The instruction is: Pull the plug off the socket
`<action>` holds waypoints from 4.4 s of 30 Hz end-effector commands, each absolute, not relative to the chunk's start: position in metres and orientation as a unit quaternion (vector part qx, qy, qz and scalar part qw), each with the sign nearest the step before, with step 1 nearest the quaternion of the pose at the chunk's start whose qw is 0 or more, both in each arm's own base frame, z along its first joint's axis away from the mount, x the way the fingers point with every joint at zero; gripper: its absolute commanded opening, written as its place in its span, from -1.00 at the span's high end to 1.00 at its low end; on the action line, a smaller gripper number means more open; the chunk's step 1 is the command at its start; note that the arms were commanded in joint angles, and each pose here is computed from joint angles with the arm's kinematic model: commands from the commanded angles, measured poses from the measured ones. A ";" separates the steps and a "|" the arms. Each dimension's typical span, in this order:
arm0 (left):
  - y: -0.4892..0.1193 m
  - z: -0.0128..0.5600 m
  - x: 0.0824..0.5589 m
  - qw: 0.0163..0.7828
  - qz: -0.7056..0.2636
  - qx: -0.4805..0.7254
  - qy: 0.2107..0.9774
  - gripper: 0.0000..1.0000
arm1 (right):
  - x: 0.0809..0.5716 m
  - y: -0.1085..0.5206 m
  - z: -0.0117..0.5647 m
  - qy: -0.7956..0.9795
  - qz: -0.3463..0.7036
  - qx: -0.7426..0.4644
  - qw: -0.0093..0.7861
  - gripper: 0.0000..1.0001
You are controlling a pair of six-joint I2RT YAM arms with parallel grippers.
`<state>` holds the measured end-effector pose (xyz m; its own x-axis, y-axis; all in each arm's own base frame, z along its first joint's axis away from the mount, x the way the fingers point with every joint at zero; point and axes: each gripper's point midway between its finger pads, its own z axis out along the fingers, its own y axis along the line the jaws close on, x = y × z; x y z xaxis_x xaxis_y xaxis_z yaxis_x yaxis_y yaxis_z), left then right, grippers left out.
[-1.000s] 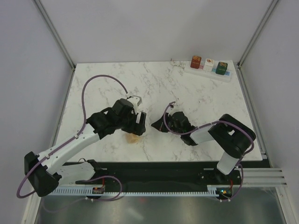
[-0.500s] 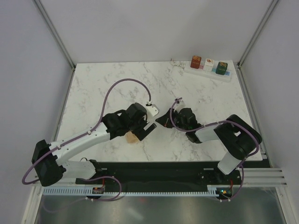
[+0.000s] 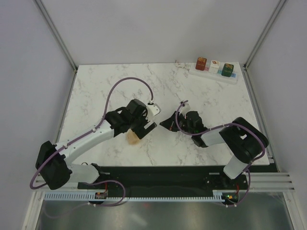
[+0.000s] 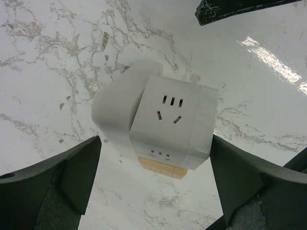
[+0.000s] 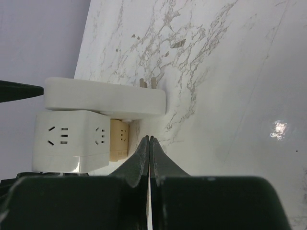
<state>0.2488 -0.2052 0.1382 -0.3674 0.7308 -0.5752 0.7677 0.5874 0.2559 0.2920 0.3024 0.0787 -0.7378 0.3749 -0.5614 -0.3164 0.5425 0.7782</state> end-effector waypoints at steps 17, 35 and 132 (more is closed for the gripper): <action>-0.222 0.126 0.274 0.277 -0.220 0.383 0.854 -0.37 | 0.292 0.308 0.086 0.785 0.501 0.008 0.365 1.00; -0.168 0.116 0.317 0.233 -0.303 0.183 0.906 -0.50 | 0.283 0.336 0.088 0.762 0.561 -0.042 0.322 0.70; -0.088 0.108 0.390 0.327 -0.051 0.004 0.944 -0.95 | 0.342 0.416 0.063 0.759 0.545 0.119 0.335 1.00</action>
<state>0.3908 -0.0953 0.1106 -0.7918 -0.0574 -0.6081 0.0326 0.9902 -0.1359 0.3460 0.4160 0.0477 -0.7496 0.5664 -0.3425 -0.1181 0.3948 0.9112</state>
